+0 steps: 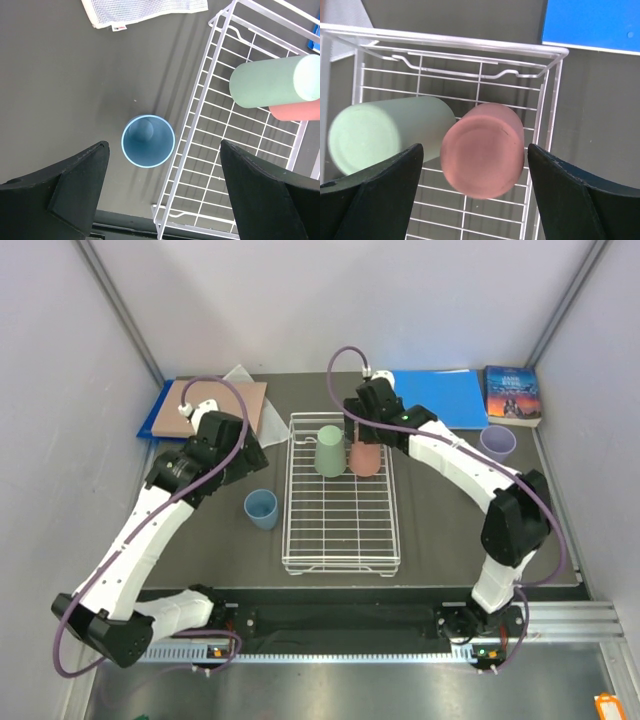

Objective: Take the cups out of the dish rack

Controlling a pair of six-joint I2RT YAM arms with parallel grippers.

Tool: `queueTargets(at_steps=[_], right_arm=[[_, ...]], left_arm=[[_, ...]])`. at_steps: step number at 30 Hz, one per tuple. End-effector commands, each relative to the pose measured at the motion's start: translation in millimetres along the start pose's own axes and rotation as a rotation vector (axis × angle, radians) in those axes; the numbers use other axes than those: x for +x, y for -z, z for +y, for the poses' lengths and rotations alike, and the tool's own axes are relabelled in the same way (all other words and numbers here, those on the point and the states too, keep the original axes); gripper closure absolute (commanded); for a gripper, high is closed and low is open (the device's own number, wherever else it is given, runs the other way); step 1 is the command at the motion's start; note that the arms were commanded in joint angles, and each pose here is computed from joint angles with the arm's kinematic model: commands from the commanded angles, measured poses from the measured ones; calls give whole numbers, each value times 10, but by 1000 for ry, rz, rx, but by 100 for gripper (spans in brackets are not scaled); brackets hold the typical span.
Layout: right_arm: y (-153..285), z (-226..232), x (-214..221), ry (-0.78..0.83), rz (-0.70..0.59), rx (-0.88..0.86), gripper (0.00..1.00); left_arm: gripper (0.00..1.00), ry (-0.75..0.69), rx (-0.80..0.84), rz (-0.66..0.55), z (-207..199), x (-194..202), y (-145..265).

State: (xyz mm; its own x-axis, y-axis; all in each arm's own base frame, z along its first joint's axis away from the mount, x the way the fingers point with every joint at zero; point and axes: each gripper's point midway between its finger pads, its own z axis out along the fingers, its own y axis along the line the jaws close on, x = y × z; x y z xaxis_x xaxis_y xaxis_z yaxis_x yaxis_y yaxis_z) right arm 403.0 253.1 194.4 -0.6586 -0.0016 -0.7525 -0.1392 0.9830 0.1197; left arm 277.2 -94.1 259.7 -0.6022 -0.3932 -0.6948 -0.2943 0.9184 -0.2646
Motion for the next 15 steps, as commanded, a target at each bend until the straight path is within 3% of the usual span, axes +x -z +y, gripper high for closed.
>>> queueTargets(at_steps=[1, 4, 5, 6, 7, 10, 15], right_arm=[[-122, -3, -45, 11, 0, 21, 18], [-198, -46, 117, 21, 52, 40, 32], [-199, -57, 134, 17, 55, 41, 48], [-195, -80, 157, 18, 58, 45, 57], [-182, -83, 153, 17, 51, 46, 75], [-34, -98, 2, -1, 2, 44, 97], [400, -28, -401, -11, -96, 5, 100]], left_arm=[[4, 25, 24, -47, -32, -77, 25], [4, 25, 25, -44, -27, -56, 20], [4, 24, 25, -42, -27, -46, 11], [5, 27, 24, -42, -24, -45, 3], [5, 27, 28, -45, -29, -47, 9], [5, 31, 29, -48, -32, -52, 1], [6, 31, 34, -62, -62, -103, -2]])
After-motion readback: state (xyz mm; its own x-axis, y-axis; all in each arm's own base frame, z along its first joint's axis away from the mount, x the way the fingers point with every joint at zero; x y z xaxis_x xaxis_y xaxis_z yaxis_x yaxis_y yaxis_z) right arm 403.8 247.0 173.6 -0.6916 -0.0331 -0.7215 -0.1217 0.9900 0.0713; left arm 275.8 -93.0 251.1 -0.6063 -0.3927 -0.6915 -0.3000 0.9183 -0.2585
